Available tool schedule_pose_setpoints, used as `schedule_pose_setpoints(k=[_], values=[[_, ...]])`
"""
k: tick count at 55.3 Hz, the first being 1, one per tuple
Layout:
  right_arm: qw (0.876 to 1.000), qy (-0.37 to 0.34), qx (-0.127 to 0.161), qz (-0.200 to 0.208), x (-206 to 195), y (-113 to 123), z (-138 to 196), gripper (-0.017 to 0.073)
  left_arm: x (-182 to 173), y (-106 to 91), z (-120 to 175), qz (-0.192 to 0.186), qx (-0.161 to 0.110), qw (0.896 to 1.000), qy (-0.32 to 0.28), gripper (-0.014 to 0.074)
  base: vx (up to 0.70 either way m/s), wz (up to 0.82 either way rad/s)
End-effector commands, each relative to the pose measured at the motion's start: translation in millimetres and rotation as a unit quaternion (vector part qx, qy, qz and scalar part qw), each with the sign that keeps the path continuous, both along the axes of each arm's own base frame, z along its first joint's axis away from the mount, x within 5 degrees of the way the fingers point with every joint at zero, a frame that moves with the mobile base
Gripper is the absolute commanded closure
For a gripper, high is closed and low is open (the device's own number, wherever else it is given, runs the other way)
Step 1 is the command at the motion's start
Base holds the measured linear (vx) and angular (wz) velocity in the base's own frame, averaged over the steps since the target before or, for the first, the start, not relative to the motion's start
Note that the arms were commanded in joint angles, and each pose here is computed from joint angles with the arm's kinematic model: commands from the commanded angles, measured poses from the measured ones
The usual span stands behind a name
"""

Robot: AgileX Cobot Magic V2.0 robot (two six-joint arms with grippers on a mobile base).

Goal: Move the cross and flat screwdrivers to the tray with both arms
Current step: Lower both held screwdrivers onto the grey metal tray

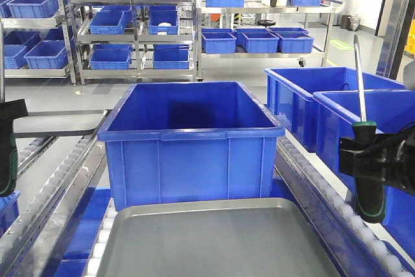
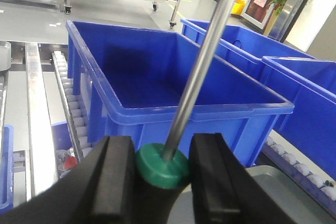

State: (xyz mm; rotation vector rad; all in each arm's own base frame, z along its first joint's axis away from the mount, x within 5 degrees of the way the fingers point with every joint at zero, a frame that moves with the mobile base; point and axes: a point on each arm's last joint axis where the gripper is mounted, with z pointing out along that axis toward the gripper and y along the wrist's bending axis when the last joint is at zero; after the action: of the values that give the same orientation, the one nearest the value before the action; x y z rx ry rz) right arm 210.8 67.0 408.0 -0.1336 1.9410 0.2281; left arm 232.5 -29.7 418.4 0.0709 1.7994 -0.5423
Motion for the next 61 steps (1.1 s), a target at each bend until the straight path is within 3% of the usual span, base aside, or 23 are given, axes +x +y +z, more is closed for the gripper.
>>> schedule_pose_setpoints(k=[1,13,20,30,36,41,48,61], values=[[0.997,-0.07,0.011,0.008,-4.3,-1.4,22.6,0.0567,-5.9,1.0,21.5,0.016,-0.024,0.999,-0.043,0.0591,0.0,0.0],[0.997,-0.076,0.013,0.009,-4.1,-1.1,23.6,0.0567,-3.5,1.1,20.1,0.017,-0.031,0.999,-0.039,0.0591,0.0,0.0],[0.997,-0.071,0.024,0.014,4.5,3.7,19.3,0.0567,7.8,-6.4,8.3,-0.018,-0.052,0.998,0.0,0.0591,0.0,0.0],[0.997,-0.009,0.069,0.018,33.3,19.0,-5.4,0.0567,33.8,-38.1,-16.0,-0.078,-0.102,0.99,0.062,0.0591,0.0,0.0],[0.997,0.029,0.061,0.029,51.2,28.2,-25.4,0.0567,47.7,-63.6,-34.0,-0.104,-0.113,0.983,0.096,0.0591,0.0,0.0],[0.995,0.066,0.065,0.039,66.1,37.0,-44.7,0.0567,60.3,-85.4,-52.8,-0.11,-0.115,0.98,0.122,0.0591,0.0,0.0],[0.99,0.108,0.083,0.04,82.8,46.2,-68.1,0.0566,74.9,-112.2,-79.7,-0.115,-0.147,0.968,0.17,0.0591,0.0,0.0],[0.983,0.157,0.086,0.036,92.6,51.6,-89.9,0.0533,86.4,-131.1,-111.0,-0.131,-0.163,0.95,0.23,0.056,0.0,0.0]])
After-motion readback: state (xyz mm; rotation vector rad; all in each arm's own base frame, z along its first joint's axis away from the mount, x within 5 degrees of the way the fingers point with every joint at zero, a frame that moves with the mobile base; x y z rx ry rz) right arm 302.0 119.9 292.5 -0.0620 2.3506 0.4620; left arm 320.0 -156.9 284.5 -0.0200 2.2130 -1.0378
